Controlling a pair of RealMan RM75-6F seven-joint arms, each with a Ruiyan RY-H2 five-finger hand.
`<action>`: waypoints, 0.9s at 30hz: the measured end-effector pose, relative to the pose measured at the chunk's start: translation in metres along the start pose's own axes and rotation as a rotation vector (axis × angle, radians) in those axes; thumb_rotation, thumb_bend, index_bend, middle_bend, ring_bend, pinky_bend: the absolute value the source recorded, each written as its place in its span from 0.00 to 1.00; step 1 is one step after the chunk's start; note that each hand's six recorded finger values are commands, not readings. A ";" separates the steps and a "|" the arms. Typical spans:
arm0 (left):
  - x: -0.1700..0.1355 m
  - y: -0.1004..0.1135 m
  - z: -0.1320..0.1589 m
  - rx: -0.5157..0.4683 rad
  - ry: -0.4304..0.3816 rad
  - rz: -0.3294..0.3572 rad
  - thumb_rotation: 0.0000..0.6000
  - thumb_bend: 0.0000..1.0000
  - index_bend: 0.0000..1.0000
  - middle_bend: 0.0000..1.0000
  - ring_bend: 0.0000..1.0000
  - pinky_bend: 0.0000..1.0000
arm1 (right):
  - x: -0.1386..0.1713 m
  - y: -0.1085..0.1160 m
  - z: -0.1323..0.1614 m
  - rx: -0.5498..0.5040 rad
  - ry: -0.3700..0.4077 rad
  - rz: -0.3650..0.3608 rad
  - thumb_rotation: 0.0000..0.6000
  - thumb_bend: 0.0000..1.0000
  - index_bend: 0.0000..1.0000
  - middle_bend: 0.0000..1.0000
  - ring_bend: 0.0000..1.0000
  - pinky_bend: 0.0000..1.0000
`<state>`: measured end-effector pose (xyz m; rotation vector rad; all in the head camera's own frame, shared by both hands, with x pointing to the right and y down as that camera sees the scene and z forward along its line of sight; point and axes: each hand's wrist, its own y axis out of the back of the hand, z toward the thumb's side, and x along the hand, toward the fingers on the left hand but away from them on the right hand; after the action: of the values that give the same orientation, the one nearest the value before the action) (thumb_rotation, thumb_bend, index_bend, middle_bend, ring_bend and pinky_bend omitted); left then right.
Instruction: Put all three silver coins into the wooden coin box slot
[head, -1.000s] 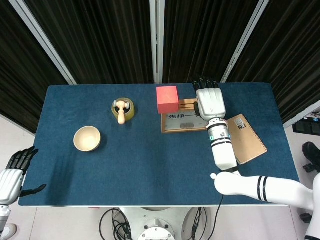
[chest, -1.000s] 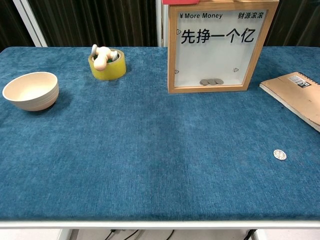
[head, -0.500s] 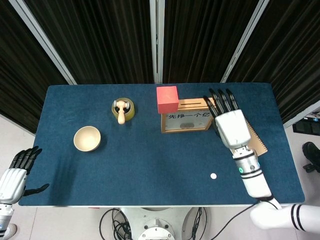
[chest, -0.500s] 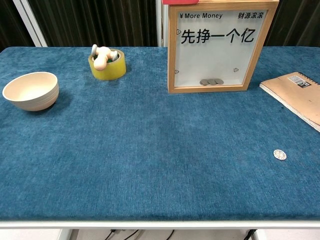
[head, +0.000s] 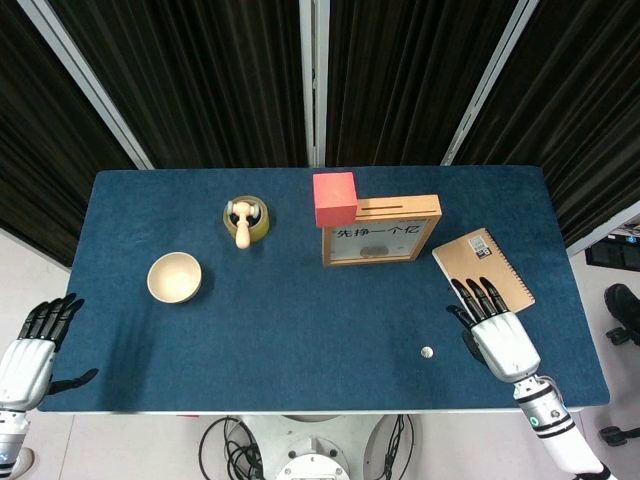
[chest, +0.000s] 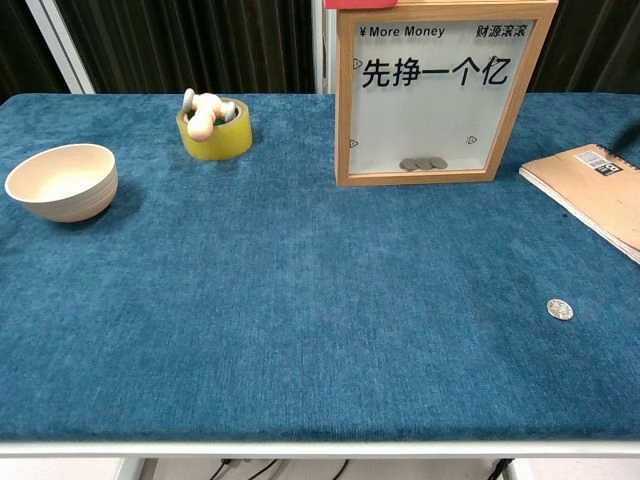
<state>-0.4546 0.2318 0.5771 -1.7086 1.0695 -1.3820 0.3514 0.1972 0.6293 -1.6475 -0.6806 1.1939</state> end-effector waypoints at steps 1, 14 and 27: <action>0.000 0.000 0.000 0.002 -0.001 0.002 1.00 0.00 0.03 0.00 0.00 0.00 | 0.002 -0.007 -0.002 -0.010 -0.004 0.014 1.00 0.43 0.38 0.00 0.00 0.00; 0.002 0.001 0.001 0.007 0.003 0.007 1.00 0.00 0.03 0.00 0.00 0.00 | 0.011 -0.065 0.009 -0.081 0.009 0.164 1.00 0.39 0.34 0.00 0.00 0.00; 0.002 -0.001 -0.003 0.001 0.008 0.001 1.00 0.00 0.03 0.00 0.00 0.00 | 0.012 -0.080 0.020 -0.111 0.019 0.189 1.00 0.32 0.29 0.00 0.00 0.00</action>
<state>-0.4572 0.2302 0.5798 -1.7032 1.0740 -1.3900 0.3444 0.2460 0.6968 -1.8467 -0.5987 1.2917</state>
